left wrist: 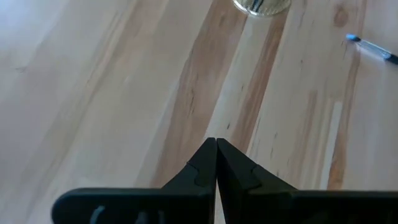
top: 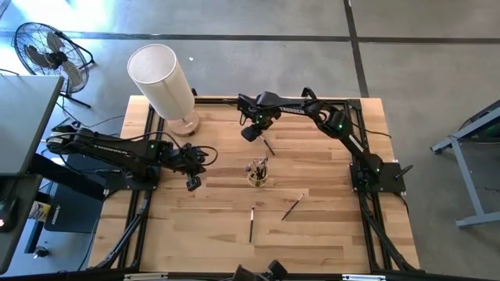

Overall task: Put items in baskets/containers
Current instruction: Put the eyeshadow brush into the wire organizer

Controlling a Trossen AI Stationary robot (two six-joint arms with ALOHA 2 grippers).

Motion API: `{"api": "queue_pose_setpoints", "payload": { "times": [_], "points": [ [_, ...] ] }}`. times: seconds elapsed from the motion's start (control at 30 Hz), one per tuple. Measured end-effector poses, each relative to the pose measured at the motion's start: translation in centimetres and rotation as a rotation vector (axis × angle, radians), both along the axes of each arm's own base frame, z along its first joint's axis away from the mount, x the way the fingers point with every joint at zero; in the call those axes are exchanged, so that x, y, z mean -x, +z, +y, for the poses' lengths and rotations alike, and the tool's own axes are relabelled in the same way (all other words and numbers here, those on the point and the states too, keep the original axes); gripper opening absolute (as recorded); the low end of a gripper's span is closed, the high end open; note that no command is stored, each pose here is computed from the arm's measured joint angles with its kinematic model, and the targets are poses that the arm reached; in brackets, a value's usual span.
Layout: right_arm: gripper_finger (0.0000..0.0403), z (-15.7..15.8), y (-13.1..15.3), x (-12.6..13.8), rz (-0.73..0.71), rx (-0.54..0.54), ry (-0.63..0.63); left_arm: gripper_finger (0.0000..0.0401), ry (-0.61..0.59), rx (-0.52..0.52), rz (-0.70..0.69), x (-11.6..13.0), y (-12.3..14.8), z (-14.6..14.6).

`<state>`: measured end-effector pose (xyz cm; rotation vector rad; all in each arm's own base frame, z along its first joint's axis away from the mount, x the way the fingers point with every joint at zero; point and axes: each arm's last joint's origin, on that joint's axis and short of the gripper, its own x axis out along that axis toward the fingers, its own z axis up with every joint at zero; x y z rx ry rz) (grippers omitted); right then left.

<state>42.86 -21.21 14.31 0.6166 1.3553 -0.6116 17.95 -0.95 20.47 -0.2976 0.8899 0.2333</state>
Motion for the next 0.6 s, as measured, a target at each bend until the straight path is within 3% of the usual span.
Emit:
{"api": "queue_pose_setpoints", "payload": {
  "times": [0.13, 0.37, 0.6],
  "points": [
    [0.0098, -0.1, -0.5, 0.0, 0.02, 0.01, 0.025, 0.0, -0.007, 0.007, 0.013, 0.1, -0.1, 0.0],
    [0.0009, -0.5, -0.9, 0.5, 0.057, -0.002, 0.081, 0.0, -0.017, 0.017, 0.025, 0.2, -0.1, -0.1],
    [0.0003, 0.3, 0.3, 0.6, 0.072, 0.024, 0.11, 0.0, -0.035, 0.002, 0.035, 0.2, -0.2, -0.1]
  ]
}}
